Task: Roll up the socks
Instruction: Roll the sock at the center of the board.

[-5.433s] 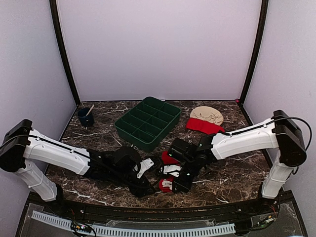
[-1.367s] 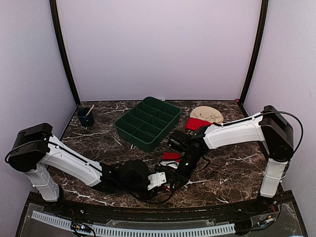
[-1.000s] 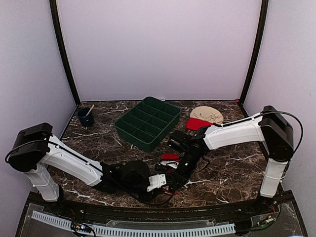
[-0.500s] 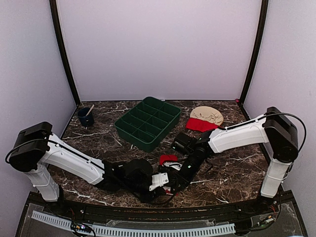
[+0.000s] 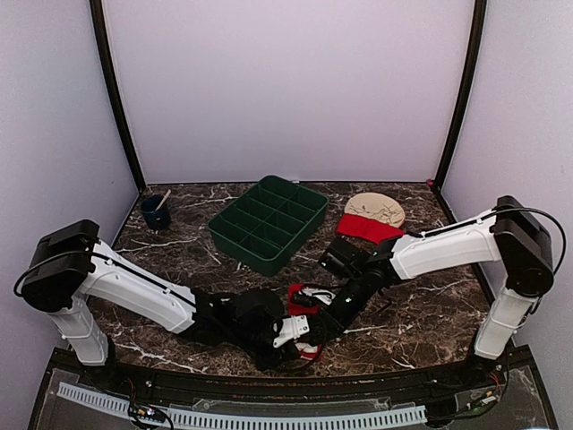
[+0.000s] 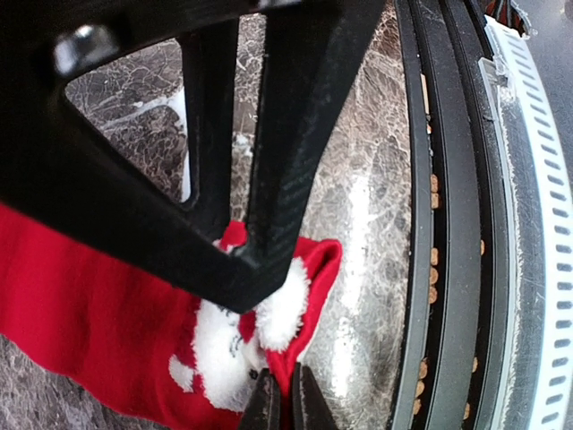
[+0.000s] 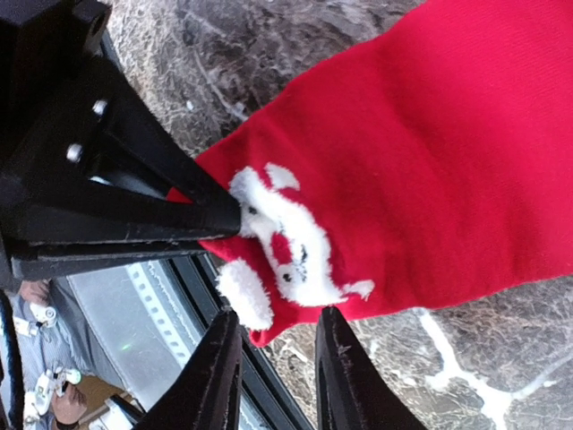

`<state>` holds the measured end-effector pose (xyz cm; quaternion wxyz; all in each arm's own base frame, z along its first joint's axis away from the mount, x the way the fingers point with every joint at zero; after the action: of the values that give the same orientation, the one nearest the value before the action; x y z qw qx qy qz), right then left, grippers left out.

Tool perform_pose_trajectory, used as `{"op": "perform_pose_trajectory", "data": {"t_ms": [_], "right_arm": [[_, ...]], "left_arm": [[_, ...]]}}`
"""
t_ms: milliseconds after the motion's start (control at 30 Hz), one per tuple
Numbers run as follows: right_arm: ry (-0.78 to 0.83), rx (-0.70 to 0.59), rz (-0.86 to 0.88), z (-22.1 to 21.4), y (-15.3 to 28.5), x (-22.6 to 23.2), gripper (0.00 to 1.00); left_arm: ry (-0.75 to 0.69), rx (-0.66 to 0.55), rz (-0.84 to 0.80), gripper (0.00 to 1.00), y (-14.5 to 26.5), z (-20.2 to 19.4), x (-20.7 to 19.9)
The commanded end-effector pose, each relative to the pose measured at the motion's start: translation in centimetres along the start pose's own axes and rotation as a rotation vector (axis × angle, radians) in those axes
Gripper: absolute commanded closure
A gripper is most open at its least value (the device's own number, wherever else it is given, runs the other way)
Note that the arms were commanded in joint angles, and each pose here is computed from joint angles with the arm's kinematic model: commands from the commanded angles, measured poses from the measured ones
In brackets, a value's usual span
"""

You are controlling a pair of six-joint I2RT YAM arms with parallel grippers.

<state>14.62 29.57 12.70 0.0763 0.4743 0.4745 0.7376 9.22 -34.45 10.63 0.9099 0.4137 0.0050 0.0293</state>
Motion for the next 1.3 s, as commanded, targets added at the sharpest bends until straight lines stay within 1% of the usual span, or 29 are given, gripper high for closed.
{"op": "perform_pose_trajectory", "data": {"t_ms": [0,333,500,667,733,900,1100,1267], "right_arm": [[-0.019,-0.080,-0.022,0.3,0.9,-0.1,0.72],[-0.099,-0.235,-0.127,-0.3,2.1,-1.4,0.72],[-0.117,-0.349,-0.218,-0.7,3.4,-1.7,0.74],[-0.114,-0.486,-0.257,-1.2,5.0,-1.6,0.75],[-0.103,-0.527,-0.281,-1.4,5.4,-1.6,0.75],[-0.045,-0.577,-0.378,-2.0,5.6,-1.3,0.76],[0.056,-0.650,-0.453,-3.1,5.3,0.4,0.77],[0.123,-0.676,-0.499,-4.0,5.0,1.5,0.77]], "left_arm": [[0.056,0.025,-0.039,0.98,0.0,0.3,0.1],[0.177,0.039,-0.121,0.98,0.1,0.5,1.5],[0.238,0.054,-0.185,0.98,-0.1,0.2,2.2],[0.306,0.080,-0.243,0.98,-0.3,0.0,2.9],[0.333,0.082,-0.261,0.98,-0.4,0.0,3.2],[0.408,0.102,-0.315,0.99,-0.5,0.0,4.2],[0.493,0.123,-0.386,0.99,-0.8,0.1,5.7],[0.572,0.123,-0.438,1.00,-0.6,-0.4,6.9]]}}
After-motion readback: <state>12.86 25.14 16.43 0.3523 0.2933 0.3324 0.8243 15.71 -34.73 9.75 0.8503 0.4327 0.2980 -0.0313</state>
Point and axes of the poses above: each gripper's point midway between its finger pads, its own y axis back along the fingers, its own x axis along the line the jaws close on, z = x × y, the point moved 10 cm from there along y, back along the fingers, and after that the axes turned 9 degrees about -y, right-handed, at the moved point
